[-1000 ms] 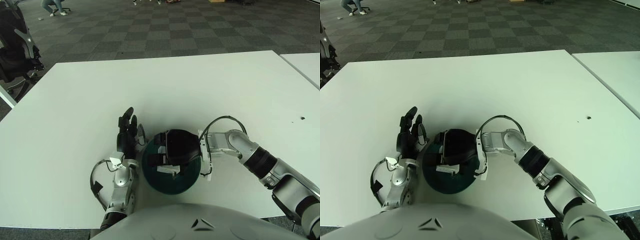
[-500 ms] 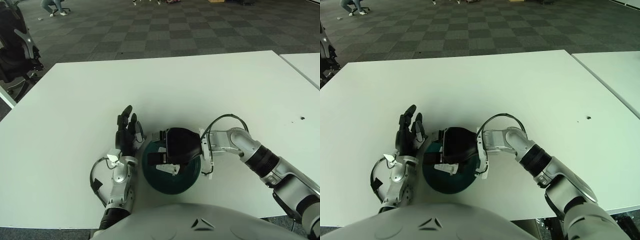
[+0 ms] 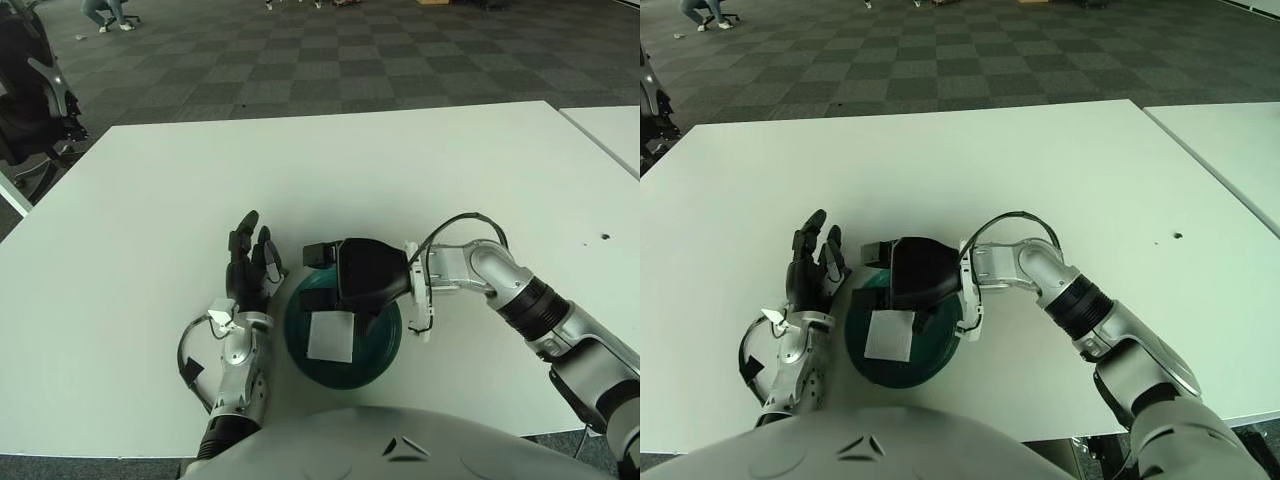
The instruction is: Put the charger into the plate.
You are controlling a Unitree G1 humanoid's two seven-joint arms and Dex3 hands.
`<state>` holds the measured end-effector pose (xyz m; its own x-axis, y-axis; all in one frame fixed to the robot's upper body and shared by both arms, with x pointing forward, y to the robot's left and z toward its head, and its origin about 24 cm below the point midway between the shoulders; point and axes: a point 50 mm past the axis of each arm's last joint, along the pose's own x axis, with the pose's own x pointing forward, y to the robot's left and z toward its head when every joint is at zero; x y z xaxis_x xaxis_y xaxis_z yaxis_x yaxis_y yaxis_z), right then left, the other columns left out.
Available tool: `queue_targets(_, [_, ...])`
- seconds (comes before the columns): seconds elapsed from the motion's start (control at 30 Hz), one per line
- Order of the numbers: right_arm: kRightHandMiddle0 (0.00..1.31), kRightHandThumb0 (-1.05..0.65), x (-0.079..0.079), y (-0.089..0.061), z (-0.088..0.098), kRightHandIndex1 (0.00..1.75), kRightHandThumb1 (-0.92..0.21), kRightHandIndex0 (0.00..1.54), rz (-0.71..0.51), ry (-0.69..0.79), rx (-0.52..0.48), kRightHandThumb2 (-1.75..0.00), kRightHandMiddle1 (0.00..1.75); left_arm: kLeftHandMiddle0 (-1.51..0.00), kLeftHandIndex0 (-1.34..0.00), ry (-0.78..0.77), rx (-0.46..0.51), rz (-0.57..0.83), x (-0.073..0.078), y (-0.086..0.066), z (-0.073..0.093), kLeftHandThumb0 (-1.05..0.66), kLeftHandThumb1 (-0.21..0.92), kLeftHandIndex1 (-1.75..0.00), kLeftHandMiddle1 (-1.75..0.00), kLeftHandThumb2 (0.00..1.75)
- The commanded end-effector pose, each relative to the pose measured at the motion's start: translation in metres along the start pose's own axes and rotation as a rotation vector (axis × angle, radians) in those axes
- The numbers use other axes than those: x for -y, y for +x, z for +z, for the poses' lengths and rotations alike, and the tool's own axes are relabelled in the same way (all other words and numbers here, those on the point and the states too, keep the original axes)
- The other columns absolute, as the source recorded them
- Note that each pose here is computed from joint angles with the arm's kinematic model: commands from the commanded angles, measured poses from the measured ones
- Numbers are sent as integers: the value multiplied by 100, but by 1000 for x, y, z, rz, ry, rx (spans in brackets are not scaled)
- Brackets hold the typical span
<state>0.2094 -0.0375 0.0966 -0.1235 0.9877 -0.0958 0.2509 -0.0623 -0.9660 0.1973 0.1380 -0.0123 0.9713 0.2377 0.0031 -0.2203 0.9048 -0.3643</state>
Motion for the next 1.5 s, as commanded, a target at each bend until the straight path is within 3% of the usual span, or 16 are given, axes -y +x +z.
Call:
queue_targets(0.0, [0, -105, 7, -5, -10, 106, -92, 26, -5, -23, -14, -91, 79, -38, 0, -80, -143, 119, 9, -29, -33, -67, 92, -79, -3, 101])
queue_targets(0.07, [0, -105, 8, -7, -13, 100, -92, 26, -20, -29, -23, -92, 76, -38, 0, -89, -137, 127, 10, -29, -33, -66, 92, -79, -3, 102])
queue_targets(0.23, [0, -105, 11, -13, -19, 43, -92, 34, -69, -36, -55, -98, 54, -37, 0, -154, -122, 164, 15, -30, -33, -65, 92, -76, -2, 105])
queue_targets(0.43, [0, -104, 10, -17, -23, 16, -92, 37, -99, 61, -80, -103, 42, -35, 0, -219, -114, 218, 16, -29, -33, -64, 92, -73, -1, 103])
queue_targets(0.7, [0, -102, 0, -22, -33, 5, -92, 34, -216, 273, -153, -103, 39, -37, 0, -177, -46, 198, 17, -31, -29, -66, 92, -74, -1, 96])
queue_targets(0.8, [0, -102, -1, -31, -45, 4, -92, 34, -318, 387, -224, -100, 42, -38, 0, -116, -3, 142, 9, -38, -18, -68, 92, -74, -2, 95])
queue_targets(0.93, [0, -99, 4, -56, -65, 2, -92, 31, -492, 567, -365, -93, 47, -38, 0, -32, -98, 62, -10, -32, -27, -73, 92, -75, -1, 91])
queue_targets(1.07, [0, -97, 6, -60, -69, 0, -92, 27, -579, 676, -411, -88, 47, -34, 0, 1, -126, 50, -12, -32, -29, -75, 92, -76, 0, 89])
queue_targets(1.2, [0, -97, -32, -67, -82, 0, -92, 24, -680, 942, -589, -84, 36, -31, 0, 59, -141, 40, -16, -32, -32, -77, 92, -76, 0, 90])
queue_targets(1.37, [0, -99, -31, -76, -69, 0, -92, 22, -837, 1000, -604, -82, 23, -29, 0, 82, -139, 26, -18, -33, -31, -78, 92, -73, 0, 91])
queue_targets(1.47, [0, -99, -43, -83, -54, 0, -92, 18, -945, 1089, -684, -82, 18, -29, 0, 107, -131, 11, -18, -34, -29, -78, 92, -73, 0, 92])
